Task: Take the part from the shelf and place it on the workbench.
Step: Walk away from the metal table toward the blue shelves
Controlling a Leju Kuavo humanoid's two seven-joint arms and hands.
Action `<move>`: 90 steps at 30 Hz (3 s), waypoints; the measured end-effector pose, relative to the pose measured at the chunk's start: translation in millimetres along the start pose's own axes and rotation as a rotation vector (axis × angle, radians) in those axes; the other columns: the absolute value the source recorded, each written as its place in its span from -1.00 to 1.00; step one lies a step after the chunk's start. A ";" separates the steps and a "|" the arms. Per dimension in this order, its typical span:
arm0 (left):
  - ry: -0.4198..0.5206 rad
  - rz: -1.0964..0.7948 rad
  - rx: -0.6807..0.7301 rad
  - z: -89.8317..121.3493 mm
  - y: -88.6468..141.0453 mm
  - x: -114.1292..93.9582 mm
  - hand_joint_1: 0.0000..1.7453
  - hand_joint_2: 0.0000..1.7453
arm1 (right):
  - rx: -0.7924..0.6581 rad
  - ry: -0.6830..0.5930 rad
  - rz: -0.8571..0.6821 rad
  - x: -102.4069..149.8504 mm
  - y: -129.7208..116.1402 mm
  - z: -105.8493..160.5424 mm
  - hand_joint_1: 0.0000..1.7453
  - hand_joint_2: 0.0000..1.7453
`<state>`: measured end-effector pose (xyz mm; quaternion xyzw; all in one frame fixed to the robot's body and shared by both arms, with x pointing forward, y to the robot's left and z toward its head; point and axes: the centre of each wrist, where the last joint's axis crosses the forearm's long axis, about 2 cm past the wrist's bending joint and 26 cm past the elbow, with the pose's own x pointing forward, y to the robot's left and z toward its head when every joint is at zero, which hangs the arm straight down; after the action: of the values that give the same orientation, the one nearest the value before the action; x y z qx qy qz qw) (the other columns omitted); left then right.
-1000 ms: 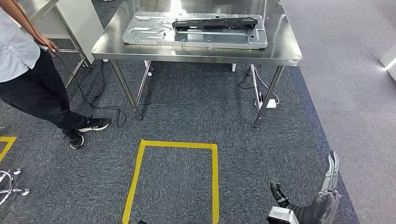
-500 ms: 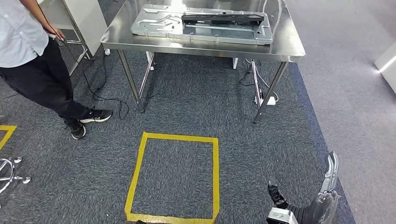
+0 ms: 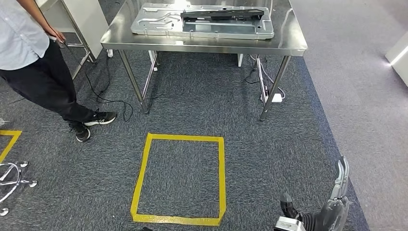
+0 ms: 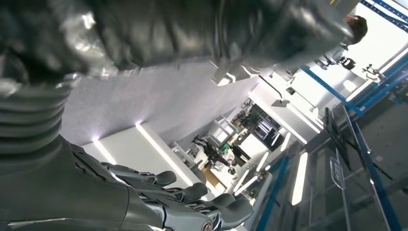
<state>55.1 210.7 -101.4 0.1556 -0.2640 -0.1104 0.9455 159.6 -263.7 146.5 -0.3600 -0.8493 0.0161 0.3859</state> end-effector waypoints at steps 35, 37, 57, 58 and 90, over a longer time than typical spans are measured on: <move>0.020 -0.008 -0.005 2.1 -1.7 -3.0 -1.00 -1.00 | 0.162 1.001 -0.032 -155.9 -25.3 158.9 -1.00 -1.00; 0.022 -0.011 -0.006 2.0 -1.7 -2.9 -1.00 -1.00 | 0.148 1.191 -0.013 -157.9 -27.4 185.0 -1.00 -1.00; 0.011 -0.030 -0.018 1.2 -3.2 1.6 -1.00 -1.00 | 0.164 2.012 -0.078 -109.7 5.4 261.7 -1.00 -1.00; 0.010 -0.030 -0.018 1.0 -3.1 2.2 -1.00 -1.00 | 0.163 2.015 -0.081 -109.0 6.2 261.9 -1.00 -1.00; 0.016 -0.027 -0.010 0.1 0.8 -1.6 -1.00 -1.00 | 0.273 1.982 -0.102 -95.8 24.5 263.6 -1.00 -1.00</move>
<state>53.7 211.9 -101.8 0.1553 -0.2539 -0.1231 0.9467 40.9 -239.3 -107.6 -0.1268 -0.1495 -0.2102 0.9578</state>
